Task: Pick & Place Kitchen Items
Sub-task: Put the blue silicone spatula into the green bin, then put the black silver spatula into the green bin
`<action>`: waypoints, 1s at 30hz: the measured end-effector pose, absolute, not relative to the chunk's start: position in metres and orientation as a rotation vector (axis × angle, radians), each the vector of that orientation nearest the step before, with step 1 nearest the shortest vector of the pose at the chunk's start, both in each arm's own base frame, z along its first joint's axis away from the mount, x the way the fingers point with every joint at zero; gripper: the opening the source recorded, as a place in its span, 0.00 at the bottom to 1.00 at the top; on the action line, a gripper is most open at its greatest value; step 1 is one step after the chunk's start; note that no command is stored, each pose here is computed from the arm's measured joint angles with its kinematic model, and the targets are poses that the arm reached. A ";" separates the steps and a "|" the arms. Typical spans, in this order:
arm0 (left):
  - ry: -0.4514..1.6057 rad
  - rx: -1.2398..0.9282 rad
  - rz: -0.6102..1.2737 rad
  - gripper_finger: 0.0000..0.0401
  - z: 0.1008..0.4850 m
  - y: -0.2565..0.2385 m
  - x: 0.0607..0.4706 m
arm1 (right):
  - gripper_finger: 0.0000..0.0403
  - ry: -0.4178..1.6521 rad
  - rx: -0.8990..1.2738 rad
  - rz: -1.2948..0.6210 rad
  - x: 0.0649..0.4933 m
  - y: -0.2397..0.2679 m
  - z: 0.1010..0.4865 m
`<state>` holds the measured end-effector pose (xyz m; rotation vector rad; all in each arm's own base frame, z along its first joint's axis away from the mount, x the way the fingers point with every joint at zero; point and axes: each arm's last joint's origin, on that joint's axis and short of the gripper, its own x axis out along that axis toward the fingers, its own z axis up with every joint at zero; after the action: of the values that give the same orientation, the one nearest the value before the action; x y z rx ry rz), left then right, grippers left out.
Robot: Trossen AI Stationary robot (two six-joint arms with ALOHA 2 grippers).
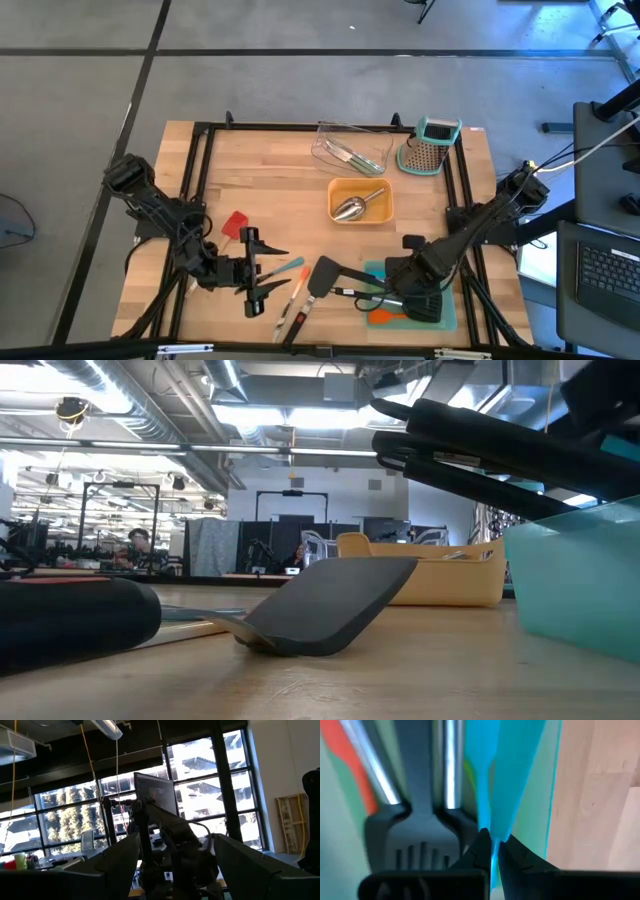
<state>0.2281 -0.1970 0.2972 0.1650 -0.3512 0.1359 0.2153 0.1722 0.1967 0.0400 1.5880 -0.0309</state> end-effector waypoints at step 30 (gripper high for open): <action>-0.327 0.159 0.139 0.63 0.294 -0.194 0.232 | 0.35 1.570 -0.089 0.077 0.236 0.175 0.229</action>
<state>0.2324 -0.1945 0.2942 0.1590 -0.3265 0.1389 0.2360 0.1754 0.2288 -0.0893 1.5704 0.0771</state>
